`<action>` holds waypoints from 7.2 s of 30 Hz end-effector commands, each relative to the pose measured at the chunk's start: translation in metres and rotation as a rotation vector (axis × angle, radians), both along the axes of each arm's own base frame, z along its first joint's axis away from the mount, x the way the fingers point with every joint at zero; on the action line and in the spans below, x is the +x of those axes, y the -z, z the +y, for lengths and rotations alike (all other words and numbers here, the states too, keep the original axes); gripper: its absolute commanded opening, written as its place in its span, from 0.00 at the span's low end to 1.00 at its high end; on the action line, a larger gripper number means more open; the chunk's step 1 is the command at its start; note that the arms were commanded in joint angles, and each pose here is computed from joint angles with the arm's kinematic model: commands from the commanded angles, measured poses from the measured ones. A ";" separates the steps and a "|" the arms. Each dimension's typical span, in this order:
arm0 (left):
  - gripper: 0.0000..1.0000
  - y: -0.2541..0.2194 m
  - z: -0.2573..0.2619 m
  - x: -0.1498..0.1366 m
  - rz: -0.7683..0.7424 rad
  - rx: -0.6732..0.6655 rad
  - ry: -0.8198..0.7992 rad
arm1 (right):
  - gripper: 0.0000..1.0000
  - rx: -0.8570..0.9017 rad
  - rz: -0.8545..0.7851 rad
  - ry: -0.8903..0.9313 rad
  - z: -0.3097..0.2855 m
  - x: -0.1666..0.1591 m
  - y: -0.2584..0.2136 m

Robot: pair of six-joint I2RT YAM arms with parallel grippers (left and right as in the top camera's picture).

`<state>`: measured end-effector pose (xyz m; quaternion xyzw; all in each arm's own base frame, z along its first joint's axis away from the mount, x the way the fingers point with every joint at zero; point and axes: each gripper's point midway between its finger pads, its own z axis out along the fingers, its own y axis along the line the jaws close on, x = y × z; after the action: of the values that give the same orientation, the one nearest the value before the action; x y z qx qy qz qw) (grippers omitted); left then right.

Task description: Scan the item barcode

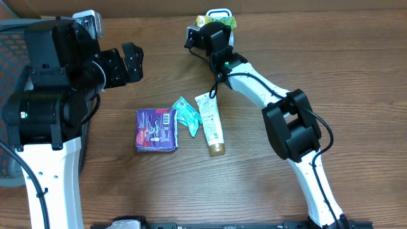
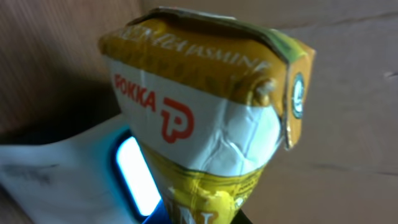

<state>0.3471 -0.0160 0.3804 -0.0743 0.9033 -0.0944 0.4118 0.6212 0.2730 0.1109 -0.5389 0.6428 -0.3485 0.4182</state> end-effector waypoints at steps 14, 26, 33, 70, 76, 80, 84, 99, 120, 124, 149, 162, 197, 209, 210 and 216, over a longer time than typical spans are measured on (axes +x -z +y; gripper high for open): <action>1.00 -0.002 -0.001 0.001 -0.009 0.012 0.016 | 0.04 1.182 0.572 0.241 -0.047 -0.204 -0.243; 1.00 -0.002 -0.001 0.001 -0.009 0.012 0.016 | 0.04 1.288 0.710 1.493 -0.269 -0.239 -0.002; 1.00 -0.002 -0.001 0.001 -0.009 0.012 0.016 | 0.13 1.401 0.646 1.643 -0.333 -0.253 0.034; 1.00 -0.002 -0.001 0.001 -0.009 0.012 0.016 | 0.88 1.107 1.487 0.722 -0.024 -0.290 0.036; 1.00 -0.002 -0.001 0.001 -0.009 0.012 0.016 | 0.86 1.031 1.469 0.801 -0.015 -0.303 0.051; 1.00 -0.002 -0.001 0.001 -0.009 0.012 0.016 | 0.72 1.014 1.463 0.859 -0.006 -0.311 0.056; 1.00 -0.002 -0.001 0.001 -0.009 0.012 0.016 | 0.51 0.943 1.390 0.902 0.003 -0.322 0.064; 1.00 -0.002 -0.001 0.001 -0.009 0.012 0.016 | 0.20 0.755 1.180 0.896 0.034 -0.359 0.076; 1.00 -0.002 -0.001 0.001 -0.009 0.012 0.016 | 0.24 0.824 1.208 0.826 0.057 -0.347 0.051; 1.00 -0.002 -0.001 0.001 -0.009 0.012 0.016 | 0.26 0.785 1.289 0.928 0.047 -0.365 0.071; 1.00 -0.002 -0.001 0.001 -0.009 0.012 0.016 | 0.40 1.232 1.158 1.197 -0.131 -0.216 0.049; 1.00 -0.002 -0.001 0.001 -0.009 0.012 0.016 | 0.65 1.368 1.421 1.414 -0.067 -0.269 0.071; 0.99 -0.002 -0.001 0.001 -0.009 0.012 0.016 | 0.77 0.999 1.098 0.787 -0.070 -0.216 0.053; 1.00 -0.002 -0.001 0.001 -0.009 0.012 0.016 | 0.83 1.151 1.500 1.066 -0.079 -0.285 0.070; 1.00 -0.002 -0.001 0.001 -0.009 0.012 0.016 | 0.83 1.178 1.528 1.044 -0.074 -0.288 0.074; 1.00 -0.002 -0.001 0.001 -0.009 0.012 0.016 | 0.72 1.293 1.531 1.047 -0.062 -0.287 0.096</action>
<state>0.3472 -0.0160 0.3801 -0.0743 0.9034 -0.0943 0.4117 0.3387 0.2015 0.0201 0.0102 0.9469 0.3135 -0.0712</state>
